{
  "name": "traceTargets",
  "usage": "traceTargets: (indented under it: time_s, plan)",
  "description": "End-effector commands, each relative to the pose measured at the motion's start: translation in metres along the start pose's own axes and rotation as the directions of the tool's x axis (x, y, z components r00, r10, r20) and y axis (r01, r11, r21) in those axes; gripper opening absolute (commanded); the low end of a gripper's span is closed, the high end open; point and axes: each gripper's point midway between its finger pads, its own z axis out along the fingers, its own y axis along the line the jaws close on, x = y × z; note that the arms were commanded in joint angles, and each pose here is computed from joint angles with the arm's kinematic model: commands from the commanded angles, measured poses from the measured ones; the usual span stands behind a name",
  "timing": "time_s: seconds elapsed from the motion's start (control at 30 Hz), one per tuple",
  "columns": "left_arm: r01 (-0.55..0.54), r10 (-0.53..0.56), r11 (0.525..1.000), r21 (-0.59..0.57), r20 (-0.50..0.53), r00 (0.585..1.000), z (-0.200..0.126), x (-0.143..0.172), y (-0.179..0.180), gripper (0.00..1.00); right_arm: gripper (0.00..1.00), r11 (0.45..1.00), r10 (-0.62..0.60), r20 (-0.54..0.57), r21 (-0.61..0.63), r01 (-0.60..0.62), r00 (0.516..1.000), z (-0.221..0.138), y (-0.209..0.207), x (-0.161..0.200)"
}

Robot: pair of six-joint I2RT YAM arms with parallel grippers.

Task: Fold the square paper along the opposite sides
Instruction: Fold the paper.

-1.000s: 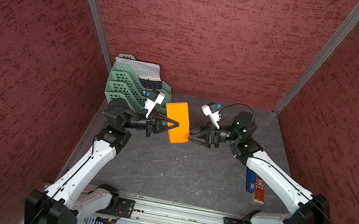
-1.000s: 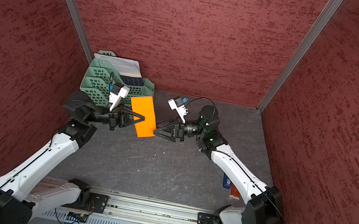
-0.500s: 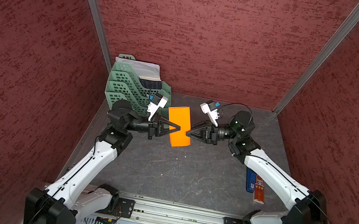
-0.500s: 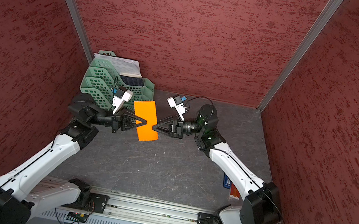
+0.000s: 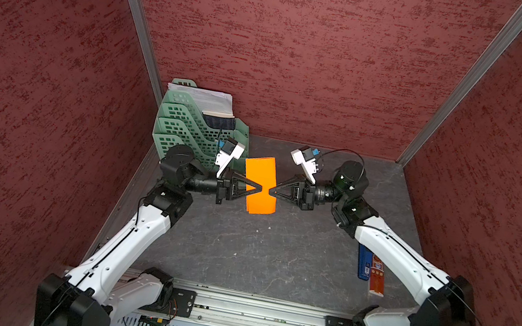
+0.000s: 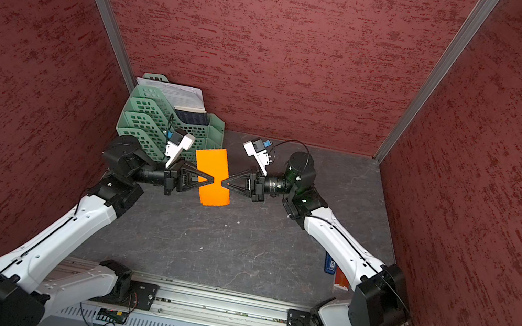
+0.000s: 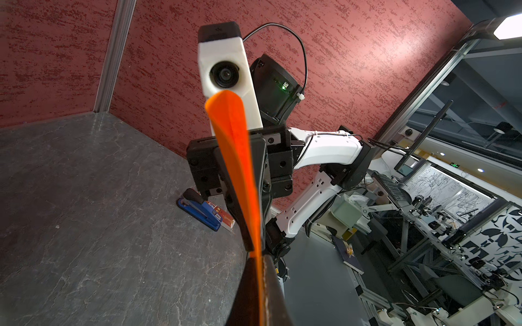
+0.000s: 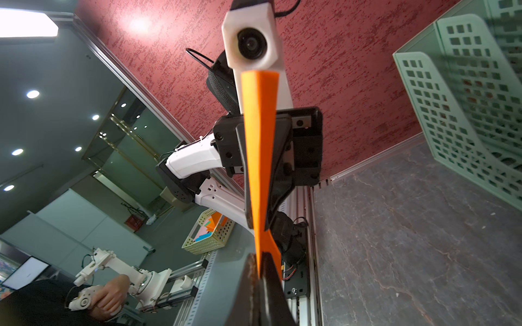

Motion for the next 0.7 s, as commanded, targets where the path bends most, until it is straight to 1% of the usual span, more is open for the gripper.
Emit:
traceTargets:
  time_s: [0.0,0.2,0.23,0.27,0.3,0.4,0.47,0.5,0.57,0.67]
  plan:
    - [-0.016,0.016,1.0,-0.014,0.0,1.0,-0.001,0.002,-0.003,0.0,0.0,0.998,0.017,0.016,0.055,-0.018,1.0,0.0,-0.011,0.004]
    - [0.003,-0.003,0.999,-0.034,-0.003,1.0,-0.001,0.007,0.004,0.0,0.0,0.994,0.054,0.034,0.093,-0.057,0.998,0.0,-0.023,0.009]
    - [0.004,-0.004,0.999,-0.041,-0.001,1.0,-0.001,0.007,0.005,0.03,0.0,0.992,0.064,0.039,0.106,-0.068,0.997,-0.001,-0.026,0.009]
    - [0.009,-0.009,0.999,-0.052,0.001,1.0,-0.002,0.007,0.007,0.1,0.0,0.99,0.072,0.042,0.118,-0.077,0.996,-0.001,-0.03,0.01]
    - [0.016,-0.016,0.998,-0.067,0.003,1.0,-0.002,0.008,0.01,0.2,0.0,0.987,0.087,0.046,0.132,-0.093,0.995,-0.002,-0.034,0.012]
    - [0.04,-0.037,0.992,-0.119,0.021,0.999,-0.004,0.009,0.017,0.42,0.0,0.973,0.138,0.07,0.179,-0.149,0.988,-0.003,-0.05,0.019]
    - [0.051,-0.044,0.984,-0.173,0.043,0.998,-0.008,0.01,0.023,0.52,0.0,0.957,0.182,0.091,0.212,-0.197,0.979,-0.005,-0.063,0.028]
    - [0.064,-0.052,0.973,-0.221,0.06,0.997,-0.011,0.011,0.028,0.55,0.0,0.944,0.208,0.109,0.237,-0.229,0.972,-0.007,-0.073,0.035]
    - [0.083,-0.06,0.955,-0.283,0.088,0.994,-0.017,0.015,0.036,0.58,0.0,0.918,0.259,0.135,0.272,-0.287,0.956,-0.009,-0.09,0.052]
    - [0.132,-0.085,0.907,-0.401,0.134,0.987,-0.027,0.026,0.056,0.59,0.0,0.865,0.329,0.175,0.339,-0.37,0.928,-0.014,-0.119,0.082]
